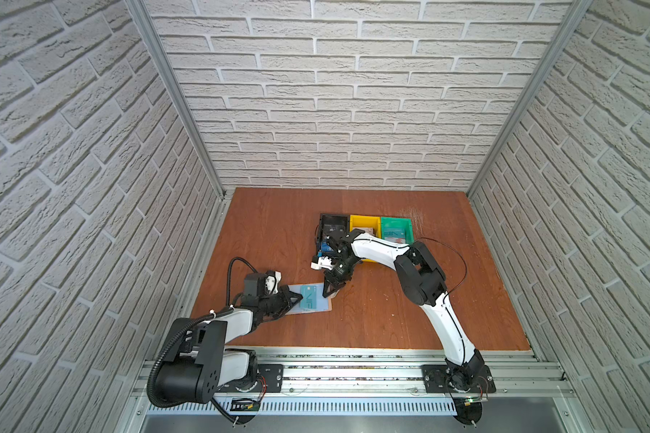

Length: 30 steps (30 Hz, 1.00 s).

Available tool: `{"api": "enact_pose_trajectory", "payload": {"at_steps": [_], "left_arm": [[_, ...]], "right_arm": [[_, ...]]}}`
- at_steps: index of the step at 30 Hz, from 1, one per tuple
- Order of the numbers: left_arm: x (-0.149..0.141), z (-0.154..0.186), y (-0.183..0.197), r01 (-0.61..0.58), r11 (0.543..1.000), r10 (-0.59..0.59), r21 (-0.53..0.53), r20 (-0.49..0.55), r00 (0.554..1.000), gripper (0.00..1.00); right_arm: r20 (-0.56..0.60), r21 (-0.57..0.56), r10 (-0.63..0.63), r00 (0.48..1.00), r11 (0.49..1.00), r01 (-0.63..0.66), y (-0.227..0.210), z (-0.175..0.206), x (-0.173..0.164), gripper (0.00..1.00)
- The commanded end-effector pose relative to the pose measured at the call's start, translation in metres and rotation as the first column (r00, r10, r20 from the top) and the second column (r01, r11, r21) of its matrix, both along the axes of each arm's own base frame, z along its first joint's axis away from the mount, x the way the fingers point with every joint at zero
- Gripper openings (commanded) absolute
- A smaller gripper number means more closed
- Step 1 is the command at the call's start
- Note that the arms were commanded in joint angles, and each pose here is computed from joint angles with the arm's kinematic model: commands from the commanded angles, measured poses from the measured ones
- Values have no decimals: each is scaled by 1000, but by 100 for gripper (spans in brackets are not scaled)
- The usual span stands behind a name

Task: Take the credit cards out of the card holder
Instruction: Take out the credit card from the card slot.

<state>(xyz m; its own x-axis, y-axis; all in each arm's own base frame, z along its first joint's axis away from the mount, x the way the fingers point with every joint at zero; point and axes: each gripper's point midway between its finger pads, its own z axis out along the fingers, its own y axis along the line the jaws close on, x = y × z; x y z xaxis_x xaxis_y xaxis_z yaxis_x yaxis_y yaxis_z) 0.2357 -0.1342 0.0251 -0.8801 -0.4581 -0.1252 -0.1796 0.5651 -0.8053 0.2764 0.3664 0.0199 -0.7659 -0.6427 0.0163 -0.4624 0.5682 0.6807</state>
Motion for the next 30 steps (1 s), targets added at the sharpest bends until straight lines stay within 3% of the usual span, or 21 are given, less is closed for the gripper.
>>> {"api": "enact_pose_trajectory", "payload": {"at_steps": [1,11,20,30], "left_arm": [[-19,-25,15,-37,996,45,76,-101,994,0],[-17,-20,21,-64,995,70,70,-91,993,0],[-11,-16,15,-56,998,59,41,-73,996,0],[-9,-23,5,-39,999,42,36,-80,996,0]], "right_arm": [[-19,-149,28,999,988,-31,-24,-44,-8,5],[-16,-133,31,999,991,-33,-22,-37,-8,6],[26,76,50,998,996,-52,27,23,-1,6],[-16,47,64,998,997,-63,38,-1,-8,5]]}}
